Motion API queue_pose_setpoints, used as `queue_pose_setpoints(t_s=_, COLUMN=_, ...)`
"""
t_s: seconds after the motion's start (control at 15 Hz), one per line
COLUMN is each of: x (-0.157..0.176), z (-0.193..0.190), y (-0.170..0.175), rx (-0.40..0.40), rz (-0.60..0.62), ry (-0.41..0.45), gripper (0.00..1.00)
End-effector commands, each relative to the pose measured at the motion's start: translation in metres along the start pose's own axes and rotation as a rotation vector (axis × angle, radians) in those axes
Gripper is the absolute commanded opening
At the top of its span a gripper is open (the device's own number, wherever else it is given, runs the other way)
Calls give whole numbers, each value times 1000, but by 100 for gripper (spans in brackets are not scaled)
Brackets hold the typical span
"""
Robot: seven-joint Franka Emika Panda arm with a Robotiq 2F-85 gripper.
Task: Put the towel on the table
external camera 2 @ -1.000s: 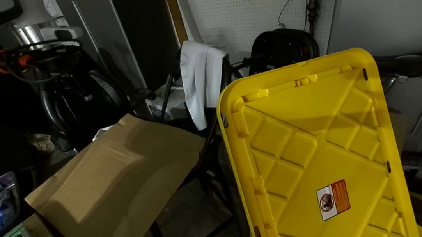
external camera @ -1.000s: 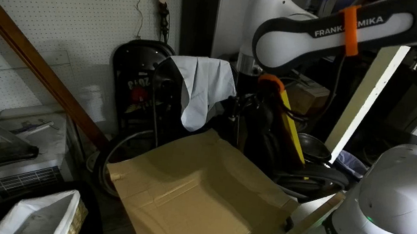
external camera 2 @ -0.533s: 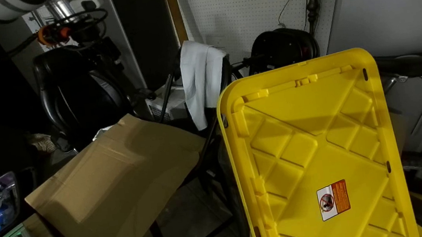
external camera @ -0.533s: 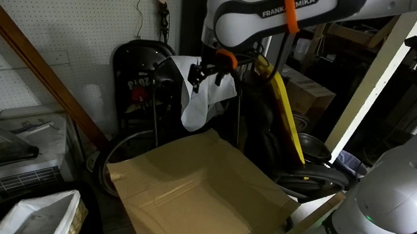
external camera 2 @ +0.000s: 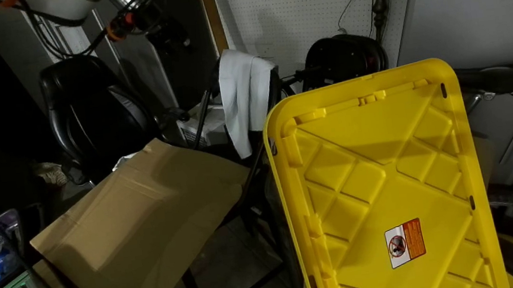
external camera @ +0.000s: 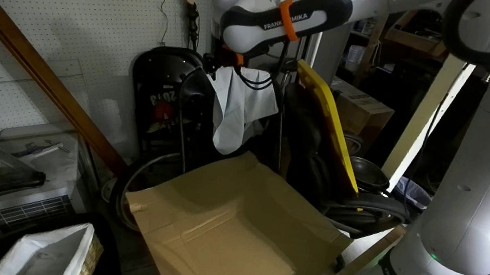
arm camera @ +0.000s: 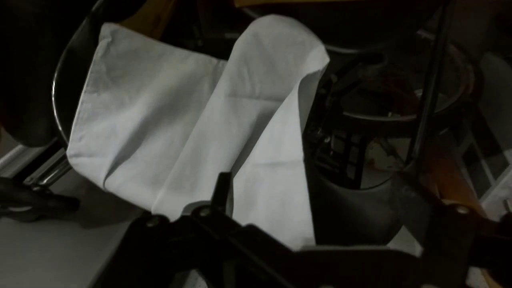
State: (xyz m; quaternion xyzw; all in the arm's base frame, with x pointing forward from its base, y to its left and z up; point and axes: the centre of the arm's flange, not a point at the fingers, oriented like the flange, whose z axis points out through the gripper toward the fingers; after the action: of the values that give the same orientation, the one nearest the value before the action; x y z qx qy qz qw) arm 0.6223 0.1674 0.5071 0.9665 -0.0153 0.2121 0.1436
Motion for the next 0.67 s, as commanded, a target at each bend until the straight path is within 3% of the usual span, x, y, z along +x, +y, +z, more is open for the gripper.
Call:
queue_pose_setpoints(t_s=0.0, x=54, z=24, y=-16, rx=-97, rz=40, ry=80, gripper=100)
queue_pose_setpoints(t_s=0.6, x=68, z=75, y=-43, rx=-240, rz=144, ry=192, gripper=100)
